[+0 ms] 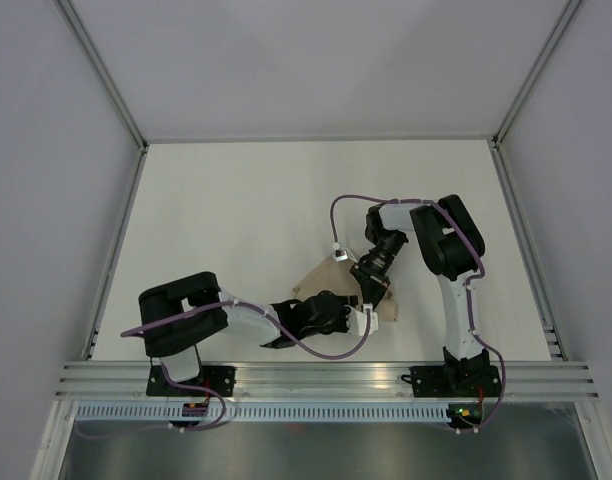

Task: Fold the napkin, place the utensils inside, and roll it up
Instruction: Roll the napkin with the utensil

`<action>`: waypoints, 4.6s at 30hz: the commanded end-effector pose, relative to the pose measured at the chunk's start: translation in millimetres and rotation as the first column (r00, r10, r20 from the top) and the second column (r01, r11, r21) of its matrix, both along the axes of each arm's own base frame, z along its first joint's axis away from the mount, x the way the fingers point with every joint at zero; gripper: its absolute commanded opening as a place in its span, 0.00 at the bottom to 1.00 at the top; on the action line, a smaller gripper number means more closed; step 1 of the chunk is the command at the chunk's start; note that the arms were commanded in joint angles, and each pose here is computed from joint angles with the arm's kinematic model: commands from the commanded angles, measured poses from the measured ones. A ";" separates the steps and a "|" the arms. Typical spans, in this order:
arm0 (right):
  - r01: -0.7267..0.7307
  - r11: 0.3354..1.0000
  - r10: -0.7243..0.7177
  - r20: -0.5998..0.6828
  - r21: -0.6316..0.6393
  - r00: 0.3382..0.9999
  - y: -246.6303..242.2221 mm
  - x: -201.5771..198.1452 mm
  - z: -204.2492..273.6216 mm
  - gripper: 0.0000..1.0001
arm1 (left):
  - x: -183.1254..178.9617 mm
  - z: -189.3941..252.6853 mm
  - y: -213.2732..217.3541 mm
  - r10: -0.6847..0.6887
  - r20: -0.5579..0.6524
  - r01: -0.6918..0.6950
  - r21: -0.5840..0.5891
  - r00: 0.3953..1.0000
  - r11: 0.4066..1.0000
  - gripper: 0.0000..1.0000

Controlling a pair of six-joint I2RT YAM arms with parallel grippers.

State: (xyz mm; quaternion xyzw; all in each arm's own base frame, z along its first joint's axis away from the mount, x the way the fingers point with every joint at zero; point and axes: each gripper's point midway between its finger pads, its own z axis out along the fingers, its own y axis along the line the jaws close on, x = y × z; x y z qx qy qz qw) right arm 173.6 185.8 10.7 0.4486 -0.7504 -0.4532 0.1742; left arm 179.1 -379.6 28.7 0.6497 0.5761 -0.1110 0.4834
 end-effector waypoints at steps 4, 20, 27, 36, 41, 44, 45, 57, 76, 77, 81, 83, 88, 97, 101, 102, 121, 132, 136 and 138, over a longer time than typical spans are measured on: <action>-0.111 0.990 0.128 0.227 -0.085 0.966 -24.9 33.3 -60.1 0.18 | -13.7 -31.0 7.8 -0.022 -0.125 0.036 0.109 0.992 0.993 0.29; 0.086 0.982 -0.145 0.383 0.168 0.912 -6.3 78.1 39.0 0.56 | -31.3 -48.6 12.1 -0.034 -0.485 0.082 0.078 0.874 0.994 0.02; 0.282 0.904 -0.409 0.461 0.321 0.787 -28.5 122.0 89.4 0.55 | -28.3 -48.1 13.5 -0.048 -0.639 0.082 0.023 0.768 0.996 0.02; 0.151 0.893 -0.445 0.775 0.425 0.449 -61.3 116.5 113.8 0.57 | -12.6 -50.3 17.6 -0.044 -0.825 0.050 -0.019 0.563 0.999 0.02; 0.039 0.942 -0.332 0.905 0.334 0.266 -54.1 96.0 101.8 0.65 | -10.7 -58.2 22.4 -0.034 -0.892 0.046 -0.015 0.451 0.999 0.02; -0.032 0.962 -0.259 0.947 0.269 0.190 -38.2 78.1 84.0 0.70 | -9.4 -60.5 21.9 -0.040 -0.909 0.046 -0.023 0.414 0.999 0.02; -0.052 0.965 -0.246 0.955 0.257 0.167 -34.0 74.5 84.5 0.71 | -11.5 -62.6 25.3 -0.023 -0.920 0.042 -0.007 0.390 0.999 0.02; -0.193 0.979 -0.036 0.991 0.060 0.126 9.9 38.4 27.1 0.72 | -5.7 -61.8 24.2 -0.016 -0.943 0.038 -0.004 0.331 0.999 0.02; -0.200 0.977 0.126 0.956 -0.073 0.267 -1.5 23.2 -5.5 0.17 | 33.9 14.8 18.4 -0.082 -0.864 -0.047 -0.121 0.497 0.991 0.44; -0.198 0.977 0.128 0.950 -0.072 0.285 -0.9 21.2 -5.8 0.16 | 36.2 17.9 19.7 -0.081 -0.858 -0.056 -0.127 0.508 0.990 0.45; -0.207 0.976 0.145 0.920 -0.072 0.365 -0.7 12.1 -7.7 0.15 | 66.1 39.9 29.8 -0.035 -0.791 -0.158 -0.166 0.610 0.973 0.47; -0.211 0.975 0.151 0.902 -0.069 0.405 -0.3 8.8 -9.3 0.15 | 81.3 54.6 36.0 0.009 -0.739 -0.226 -0.194 0.674 0.954 0.47; -0.212 0.976 0.161 0.846 -0.059 0.508 -2.8 10.1 -14.7 0.16 | 106.7 76.5 59.4 0.140 -0.629 -0.376 -0.258 0.765 0.890 0.47; -0.184 0.983 0.135 0.662 0.005 0.738 -1.0 33.0 -16.2 0.16 | 93.0 111.3 99.0 0.261 -0.490 -0.498 -0.450 0.832 0.741 0.50; -0.171 0.985 0.137 0.551 0.010 0.823 -3.0 43.5 -21.3 0.16 | 67.1 114.0 86.7 0.272 -0.346 -0.417 -0.470 0.898 0.778 0.51; -0.173 0.985 0.141 0.532 0.011 0.835 -2.1 43.5 -22.4 0.16 | 60.6 113.3 82.4 0.263 -0.318 -0.392 -0.468 0.911 0.792 0.52; -0.128 0.991 0.128 0.413 -0.028 0.902 -10.3 60.1 -45.3 0.16 | 38.4 54.6 5.9 0.141 0.285 -0.100 -0.155 0.948 0.983 0.75; -0.125 0.991 0.131 0.396 -0.039 0.909 -13.5 59.4 -49.2 0.16 | 49.2 5.0 8.9 0.097 0.151 -0.096 -0.014 0.984 0.995 0.55; -0.125 0.991 0.130 0.388 -0.039 0.912 -14.1 58.5 -50.7 0.16 | 44.9 -11.7 10.9 0.079 0.057 -0.080 0.023 0.995 0.997 0.37; -0.125 0.991 0.131 0.386 -0.040 0.913 -13.9 57.9 -51.0 0.16 | 44.1 -16.9 10.1 0.081 0.030 -0.082 0.029 0.996 0.996 0.35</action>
